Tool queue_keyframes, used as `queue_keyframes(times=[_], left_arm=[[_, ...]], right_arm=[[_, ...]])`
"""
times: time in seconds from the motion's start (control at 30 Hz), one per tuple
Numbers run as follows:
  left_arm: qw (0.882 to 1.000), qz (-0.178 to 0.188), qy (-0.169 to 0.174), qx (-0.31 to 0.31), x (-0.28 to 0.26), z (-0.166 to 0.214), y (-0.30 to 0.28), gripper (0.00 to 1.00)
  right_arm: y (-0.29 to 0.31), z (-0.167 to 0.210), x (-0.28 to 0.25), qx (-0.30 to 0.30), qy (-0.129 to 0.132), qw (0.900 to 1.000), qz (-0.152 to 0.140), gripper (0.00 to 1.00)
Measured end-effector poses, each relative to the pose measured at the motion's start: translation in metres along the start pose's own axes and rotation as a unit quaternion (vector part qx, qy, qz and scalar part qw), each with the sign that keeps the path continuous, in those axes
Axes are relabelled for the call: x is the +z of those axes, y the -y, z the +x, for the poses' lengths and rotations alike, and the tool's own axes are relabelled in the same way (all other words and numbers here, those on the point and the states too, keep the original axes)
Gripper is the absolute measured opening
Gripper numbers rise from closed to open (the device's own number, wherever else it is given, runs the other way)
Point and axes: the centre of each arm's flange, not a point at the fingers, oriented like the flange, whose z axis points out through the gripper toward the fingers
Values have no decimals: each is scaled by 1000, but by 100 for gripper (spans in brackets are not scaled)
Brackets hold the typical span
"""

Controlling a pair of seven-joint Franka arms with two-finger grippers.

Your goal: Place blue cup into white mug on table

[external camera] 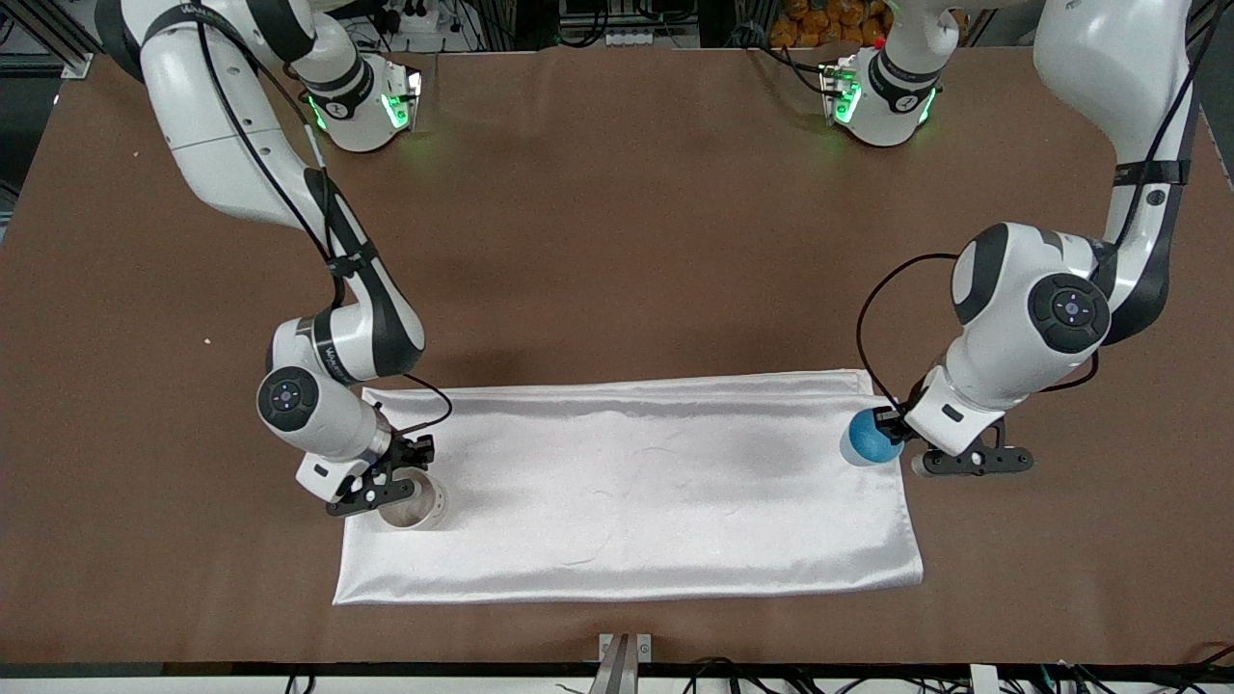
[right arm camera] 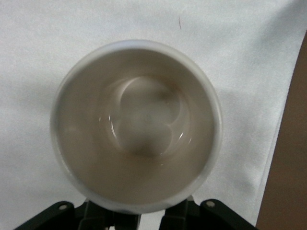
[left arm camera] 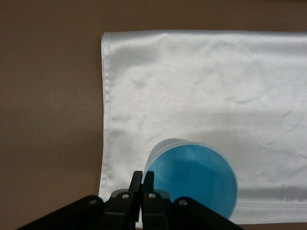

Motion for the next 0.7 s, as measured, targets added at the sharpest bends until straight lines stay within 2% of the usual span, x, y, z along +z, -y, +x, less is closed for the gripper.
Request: queue_keyframes(times=[0.13,0.17,0.23,0.57,0.7], left_arm=[[1000,0,0,1,0,0,-1,4],[1000,0,0,1,0,0,-1,4],[1000,0,0,1,-1,0,-2,4],[1000,3,0,2,-15,-1,-2,4],[1000,5,1,2,-26,-3,-2,4]], right_arm=[[0,0,0,0,0,1000,0,20],[0,0,0,0,0,1000,0,11],[1,0,0,0,0,1000,0,8],[10,2,-3,8,-2,1000,9,9],[25,-2,-8,16,18,1000,16,9]])
